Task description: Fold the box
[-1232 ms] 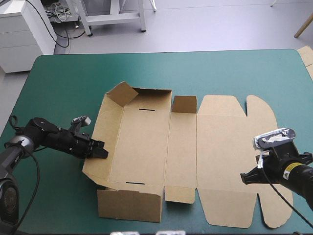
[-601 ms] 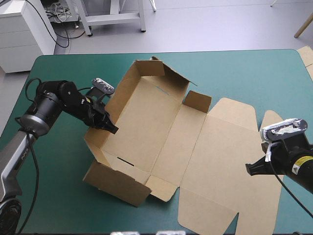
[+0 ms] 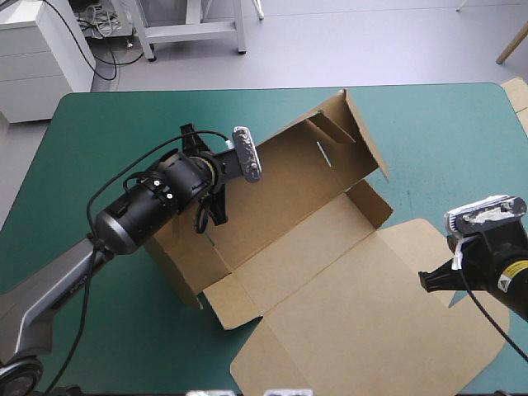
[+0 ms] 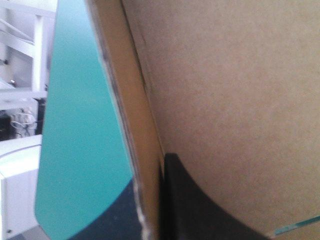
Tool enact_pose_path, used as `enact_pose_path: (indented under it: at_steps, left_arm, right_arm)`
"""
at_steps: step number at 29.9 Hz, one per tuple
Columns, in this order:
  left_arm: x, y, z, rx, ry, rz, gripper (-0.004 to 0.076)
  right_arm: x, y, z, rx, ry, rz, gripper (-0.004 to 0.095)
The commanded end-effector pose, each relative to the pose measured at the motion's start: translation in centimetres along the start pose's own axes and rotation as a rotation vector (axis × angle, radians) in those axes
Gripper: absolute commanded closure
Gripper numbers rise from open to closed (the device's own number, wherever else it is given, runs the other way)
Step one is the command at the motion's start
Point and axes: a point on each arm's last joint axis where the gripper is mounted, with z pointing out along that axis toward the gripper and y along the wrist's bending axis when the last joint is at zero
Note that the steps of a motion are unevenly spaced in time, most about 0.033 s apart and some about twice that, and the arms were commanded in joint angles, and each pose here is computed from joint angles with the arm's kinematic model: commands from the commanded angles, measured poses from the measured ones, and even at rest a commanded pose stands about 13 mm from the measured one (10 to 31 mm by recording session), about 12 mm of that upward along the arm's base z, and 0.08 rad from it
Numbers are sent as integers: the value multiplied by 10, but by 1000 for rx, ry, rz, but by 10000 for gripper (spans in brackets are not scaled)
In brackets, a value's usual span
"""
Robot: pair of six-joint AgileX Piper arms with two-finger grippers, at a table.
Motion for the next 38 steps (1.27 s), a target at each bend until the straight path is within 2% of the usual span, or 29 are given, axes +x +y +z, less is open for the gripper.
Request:
enact_pose_path:
  at_steps: [1, 8, 14, 21, 28, 31, 34, 38]
  left_arm:
    - [-16, 16, -24, -200, -104, 126, 731]
    - [-26, 27, -26, -359, -170, 183, 731]
    - [-25, 20, -21, -324, -181, 176, 731]
    - [-12, -11, 2, -279, -203, 257, 731]
    - [5, -34, 17, -244, -179, 167, 731]
    - [7, -49, 27, -199, -175, 179, 731]
    - [10, -59, 36, -166, -171, 178, 731]
    - [12, -60, 40, -175, -156, 161, 731]
  right_arm:
    - [-13, -4, -9, 29, -103, 12, 928]
    - [-15, -5, -9, 28, -126, 33, 928]
    - [-15, -5, -9, 28, -132, 41, 928]
    - [-18, -5, -13, 22, -145, 57, 927]
    - [-34, -6, -34, -12, -232, 86, 903]
    - [-44, -6, -45, -34, -277, 101, 794]
    - [-52, -7, -52, -43, -306, 107, 615]
    - [-63, -9, -55, -38, -324, 107, 245]
